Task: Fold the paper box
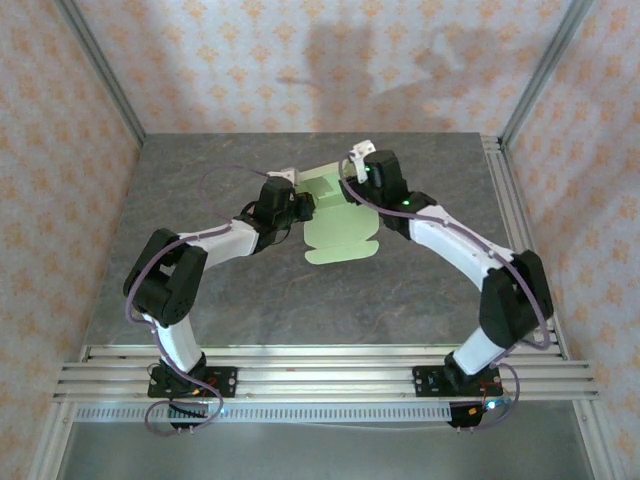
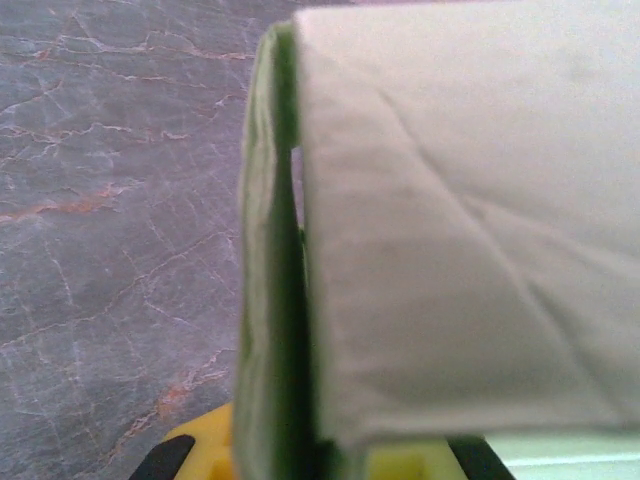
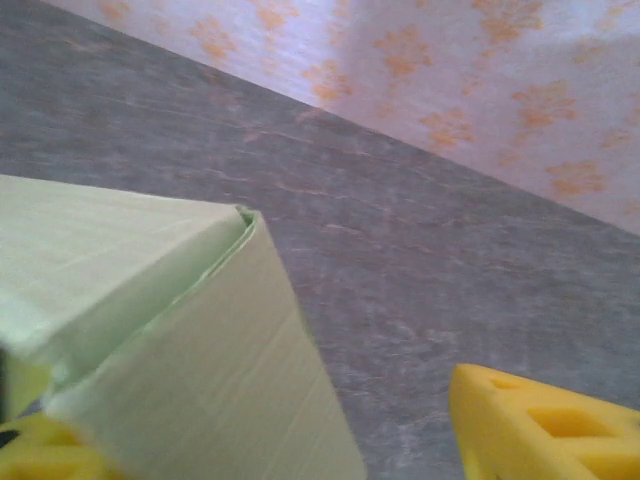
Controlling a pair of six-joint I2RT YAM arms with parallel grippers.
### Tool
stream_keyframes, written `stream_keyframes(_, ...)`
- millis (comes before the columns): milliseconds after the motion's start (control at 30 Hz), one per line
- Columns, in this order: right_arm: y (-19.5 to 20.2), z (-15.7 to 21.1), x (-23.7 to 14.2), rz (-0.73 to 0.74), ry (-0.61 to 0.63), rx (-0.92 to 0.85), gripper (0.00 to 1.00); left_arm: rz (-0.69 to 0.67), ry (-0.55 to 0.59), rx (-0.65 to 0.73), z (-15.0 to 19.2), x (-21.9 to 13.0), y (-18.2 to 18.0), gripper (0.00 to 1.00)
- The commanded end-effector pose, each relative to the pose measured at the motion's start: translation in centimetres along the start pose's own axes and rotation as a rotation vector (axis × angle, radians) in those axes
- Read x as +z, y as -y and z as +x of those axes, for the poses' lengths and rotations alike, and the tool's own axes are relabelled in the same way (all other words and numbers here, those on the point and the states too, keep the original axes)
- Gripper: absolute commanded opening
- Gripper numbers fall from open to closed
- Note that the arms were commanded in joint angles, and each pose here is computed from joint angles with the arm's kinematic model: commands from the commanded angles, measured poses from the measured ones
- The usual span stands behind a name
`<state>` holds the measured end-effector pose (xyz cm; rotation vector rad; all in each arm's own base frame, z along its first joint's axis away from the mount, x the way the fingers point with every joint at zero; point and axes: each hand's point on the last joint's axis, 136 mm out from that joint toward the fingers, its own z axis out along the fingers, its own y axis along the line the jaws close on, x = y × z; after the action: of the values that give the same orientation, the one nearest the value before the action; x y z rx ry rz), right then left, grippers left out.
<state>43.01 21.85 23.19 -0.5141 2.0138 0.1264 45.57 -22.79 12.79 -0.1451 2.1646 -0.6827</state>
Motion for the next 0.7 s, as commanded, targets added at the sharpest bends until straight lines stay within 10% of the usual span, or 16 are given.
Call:
stream_keyframes(0, -0.6, -1.7, -2.9, -0.172, 0.095, 0.083, 0.68, 0.060, 0.058, 0.021, -2.3, -1.1, 2.3, 0.00)
stream_keyframes(667, -1.2, -1.5, -3.8, -0.558, 0.082, 0.105, 0.61, 0.074, 0.052, 0.031, -2.0, -1.2, 2.4, 0.00)
